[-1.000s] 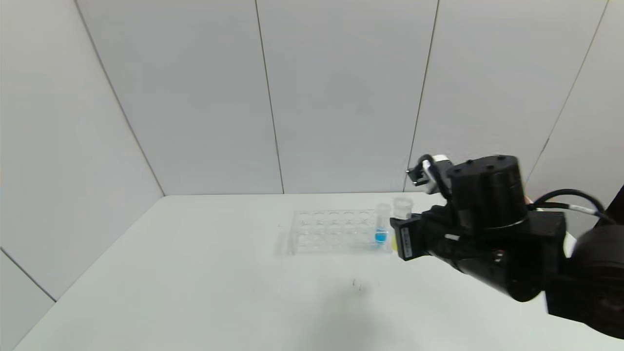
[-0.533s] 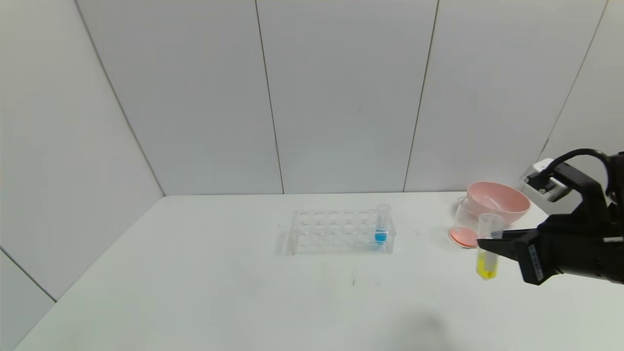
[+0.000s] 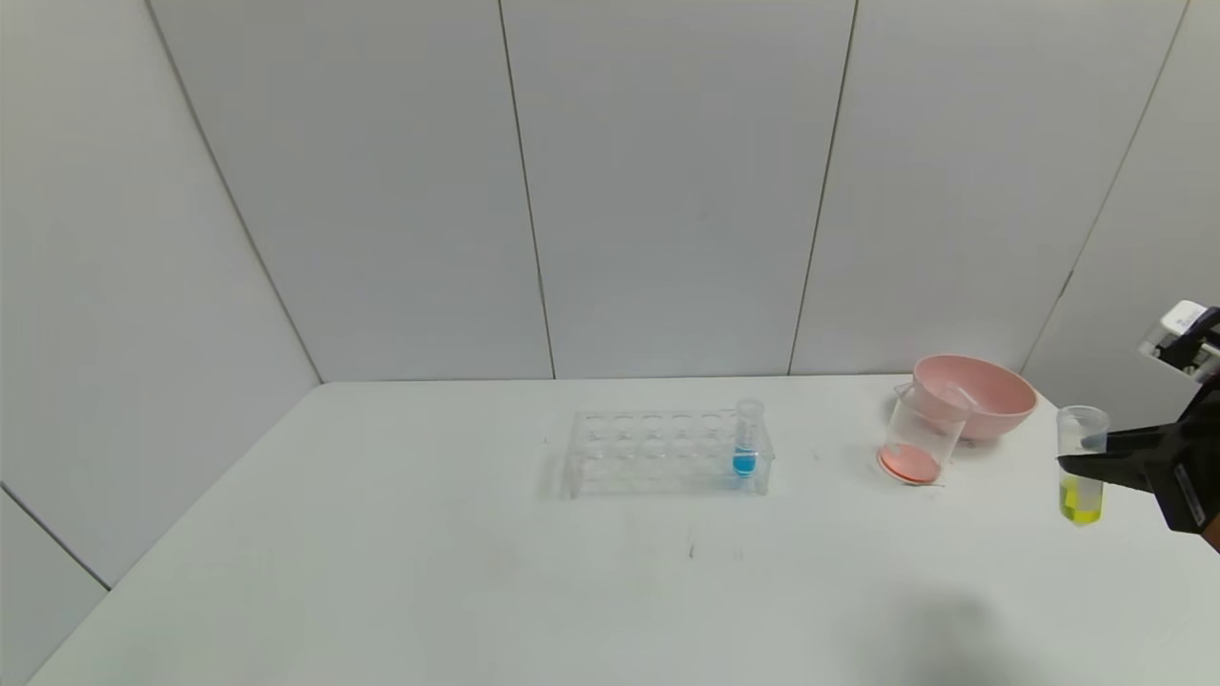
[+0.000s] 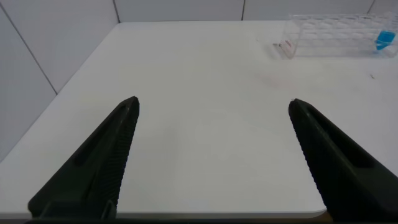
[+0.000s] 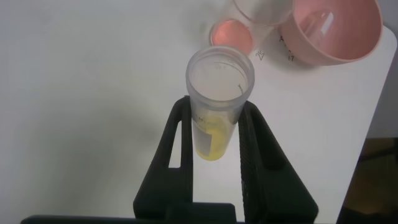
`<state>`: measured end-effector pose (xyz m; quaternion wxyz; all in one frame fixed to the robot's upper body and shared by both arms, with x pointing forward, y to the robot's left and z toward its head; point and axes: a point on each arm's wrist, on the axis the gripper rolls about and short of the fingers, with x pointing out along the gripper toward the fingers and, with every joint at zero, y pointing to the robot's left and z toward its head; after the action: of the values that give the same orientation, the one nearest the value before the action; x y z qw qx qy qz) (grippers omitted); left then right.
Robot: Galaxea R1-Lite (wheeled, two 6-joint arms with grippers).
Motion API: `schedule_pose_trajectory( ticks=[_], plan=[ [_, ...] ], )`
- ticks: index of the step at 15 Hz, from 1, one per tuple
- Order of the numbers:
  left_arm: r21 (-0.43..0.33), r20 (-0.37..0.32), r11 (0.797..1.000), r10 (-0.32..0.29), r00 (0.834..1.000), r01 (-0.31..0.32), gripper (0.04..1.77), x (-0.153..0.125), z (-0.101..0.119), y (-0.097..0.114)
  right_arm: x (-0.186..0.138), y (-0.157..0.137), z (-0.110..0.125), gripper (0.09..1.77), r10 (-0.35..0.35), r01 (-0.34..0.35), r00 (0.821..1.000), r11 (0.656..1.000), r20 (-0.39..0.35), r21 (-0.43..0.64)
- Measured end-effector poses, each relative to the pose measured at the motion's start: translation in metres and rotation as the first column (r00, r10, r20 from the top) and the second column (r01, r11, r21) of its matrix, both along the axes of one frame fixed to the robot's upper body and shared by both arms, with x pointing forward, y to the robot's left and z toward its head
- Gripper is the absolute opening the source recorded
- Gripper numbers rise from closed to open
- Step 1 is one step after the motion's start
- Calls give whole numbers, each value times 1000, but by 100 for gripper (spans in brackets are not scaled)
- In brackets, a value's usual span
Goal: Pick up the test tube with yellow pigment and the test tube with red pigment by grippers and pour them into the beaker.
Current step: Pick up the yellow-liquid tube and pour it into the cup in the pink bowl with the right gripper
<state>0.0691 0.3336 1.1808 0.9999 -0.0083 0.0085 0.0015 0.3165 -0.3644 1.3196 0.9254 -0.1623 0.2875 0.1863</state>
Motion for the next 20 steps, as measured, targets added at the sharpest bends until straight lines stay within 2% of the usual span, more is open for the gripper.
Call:
schedule_pose_trajectory(
  ticks=[3,9,13,17,19,20],
  plan=[
    [0,0,1000,0,1000,0,172,0,0,0,24,-20,0,50,-7,6,1000,998,-12,-59],
    [0,0,1000,0,1000,0,172,0,0,0,79,-49,10,50,49,-56,998,982,-45,-178],
    [0,0,1000,0,1000,0,172,0,0,0,113,-53,16,50,106,-126,989,966,-99,-225],
    [0,0,1000,0,1000,0,172,0,0,0,150,-47,16,50,105,-141,986,942,-131,-305],
    [0,0,1000,0,1000,0,172,0,0,0,160,-43,18,50,132,-180,977,930,-166,-320],
    [0,0,1000,0,1000,0,172,0,0,0,165,-41,17,50,165,-218,970,913,-177,-344]
  ],
)
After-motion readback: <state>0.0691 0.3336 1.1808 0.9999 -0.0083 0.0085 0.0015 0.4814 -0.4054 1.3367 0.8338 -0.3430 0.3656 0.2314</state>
